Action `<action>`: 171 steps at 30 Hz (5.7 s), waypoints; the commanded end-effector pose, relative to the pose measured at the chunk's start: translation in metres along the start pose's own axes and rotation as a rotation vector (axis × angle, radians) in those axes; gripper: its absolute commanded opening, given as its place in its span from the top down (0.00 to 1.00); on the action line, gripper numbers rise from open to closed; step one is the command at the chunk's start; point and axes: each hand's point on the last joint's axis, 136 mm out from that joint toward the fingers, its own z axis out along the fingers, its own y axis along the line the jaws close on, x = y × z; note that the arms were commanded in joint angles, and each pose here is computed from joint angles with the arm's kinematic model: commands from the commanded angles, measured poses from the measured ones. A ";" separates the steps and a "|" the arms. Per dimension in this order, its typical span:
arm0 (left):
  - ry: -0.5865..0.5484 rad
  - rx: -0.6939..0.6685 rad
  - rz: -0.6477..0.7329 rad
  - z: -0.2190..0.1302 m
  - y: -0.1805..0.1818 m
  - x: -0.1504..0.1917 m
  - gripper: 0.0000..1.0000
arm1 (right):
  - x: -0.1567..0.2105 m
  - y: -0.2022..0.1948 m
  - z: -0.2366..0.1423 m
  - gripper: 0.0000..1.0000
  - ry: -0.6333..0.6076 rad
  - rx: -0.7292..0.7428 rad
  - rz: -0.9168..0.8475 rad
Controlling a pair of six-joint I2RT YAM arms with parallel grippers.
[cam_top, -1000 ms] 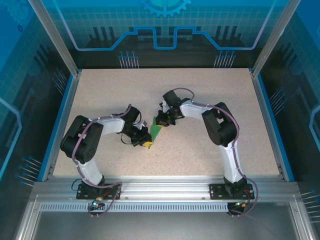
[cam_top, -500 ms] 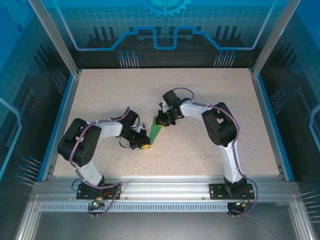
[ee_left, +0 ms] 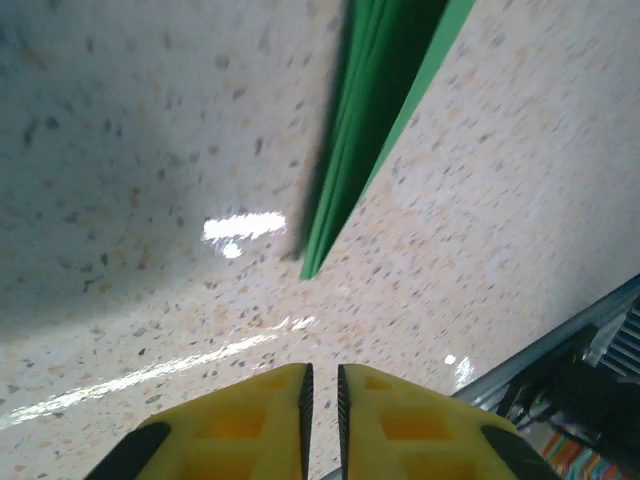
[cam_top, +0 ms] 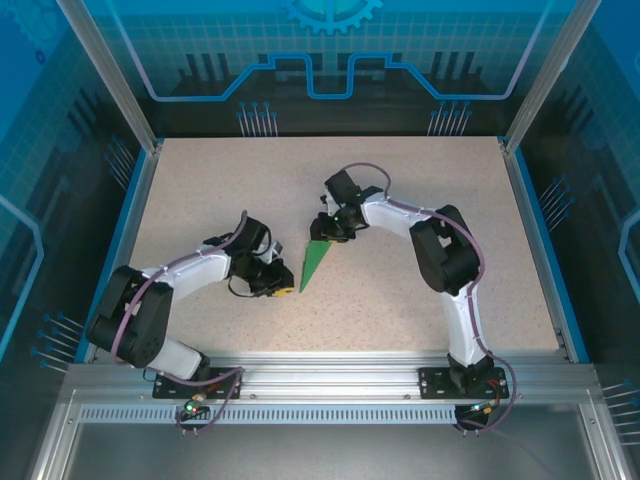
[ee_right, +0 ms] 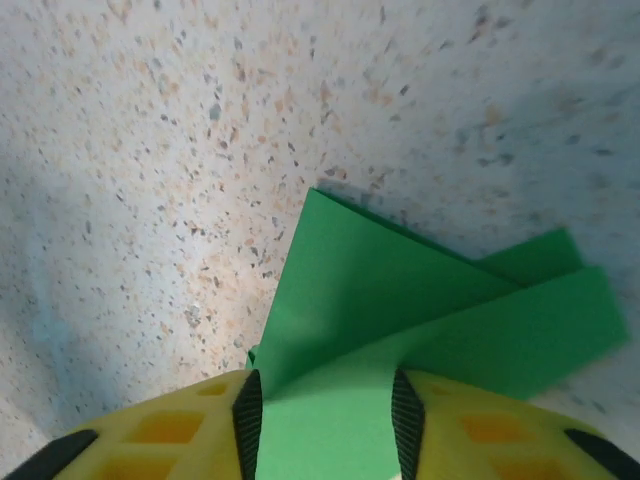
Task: Fold a paper plane with a square sheet of paper (fold left side to right side)
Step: Fold the wing for the fifth time at the center of the table, then turn over the paper plane at the center of the table, then pick up the paper plane at the center of the table, then place the paper plane at the center of the table.
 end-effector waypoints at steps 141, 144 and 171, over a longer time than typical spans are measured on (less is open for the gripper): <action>-0.550 -0.114 0.081 -0.111 -0.023 -0.076 0.01 | 0.005 -0.099 -0.067 0.90 0.068 0.482 0.116; -0.541 -0.111 0.081 -0.109 -0.024 -0.077 0.01 | 0.007 -0.104 -0.056 0.90 0.095 0.489 0.121; -0.509 -0.110 0.078 -0.104 -0.027 -0.079 0.01 | 0.017 -0.104 -0.049 0.81 0.144 0.491 0.095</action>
